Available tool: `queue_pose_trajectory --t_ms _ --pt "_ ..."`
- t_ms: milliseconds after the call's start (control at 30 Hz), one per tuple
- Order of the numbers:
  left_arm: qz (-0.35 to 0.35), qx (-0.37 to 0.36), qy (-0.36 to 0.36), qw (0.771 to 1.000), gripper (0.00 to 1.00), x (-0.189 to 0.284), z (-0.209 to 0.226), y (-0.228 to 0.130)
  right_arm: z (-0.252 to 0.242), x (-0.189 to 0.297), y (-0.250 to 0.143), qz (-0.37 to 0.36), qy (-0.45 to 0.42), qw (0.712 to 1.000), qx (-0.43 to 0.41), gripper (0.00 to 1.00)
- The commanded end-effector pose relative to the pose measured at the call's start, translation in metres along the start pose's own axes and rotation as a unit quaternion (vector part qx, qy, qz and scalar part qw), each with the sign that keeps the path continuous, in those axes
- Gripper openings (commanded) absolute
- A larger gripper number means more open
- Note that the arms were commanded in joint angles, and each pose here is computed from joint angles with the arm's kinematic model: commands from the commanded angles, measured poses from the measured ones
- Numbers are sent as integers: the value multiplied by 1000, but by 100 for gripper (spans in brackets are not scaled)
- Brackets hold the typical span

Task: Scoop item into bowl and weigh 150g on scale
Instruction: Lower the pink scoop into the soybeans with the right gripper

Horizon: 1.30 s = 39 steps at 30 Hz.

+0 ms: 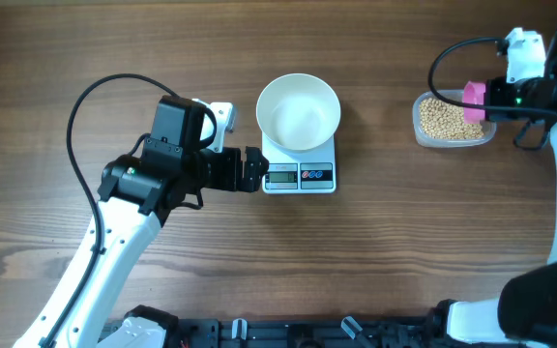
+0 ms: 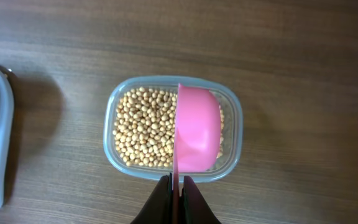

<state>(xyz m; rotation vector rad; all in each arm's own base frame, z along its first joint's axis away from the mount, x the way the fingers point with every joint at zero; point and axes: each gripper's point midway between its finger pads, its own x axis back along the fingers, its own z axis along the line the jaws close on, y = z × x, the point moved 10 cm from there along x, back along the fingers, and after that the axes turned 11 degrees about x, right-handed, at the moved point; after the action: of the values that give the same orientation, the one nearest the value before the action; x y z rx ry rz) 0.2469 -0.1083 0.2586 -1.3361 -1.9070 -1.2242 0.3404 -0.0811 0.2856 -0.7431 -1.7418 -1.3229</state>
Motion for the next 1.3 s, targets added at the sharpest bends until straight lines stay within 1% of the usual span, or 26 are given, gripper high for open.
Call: queue_pose_trajectory --t_ms 0,600,833,1033,1267 --pt "8 -8 -6 1000 100 -3 0 -2 -2 -14 -1 18 2 1000 9 4" --pt "8 -8 -6 1000 100 -3 0 -2 -4 -37 -9 32 -3 999 6 4" --pt "8 -8 -6 1000 100 -3 0 -2 -3 -51 -12 52 9 999 -10 4" --pt "8 -8 -6 1000 100 -3 0 -2 0 -52 -12 46 27 998 -14 4" --pt "8 -8 -6 1000 100 -3 0 -2 3 -56 -17 56 38 998 -12 4"
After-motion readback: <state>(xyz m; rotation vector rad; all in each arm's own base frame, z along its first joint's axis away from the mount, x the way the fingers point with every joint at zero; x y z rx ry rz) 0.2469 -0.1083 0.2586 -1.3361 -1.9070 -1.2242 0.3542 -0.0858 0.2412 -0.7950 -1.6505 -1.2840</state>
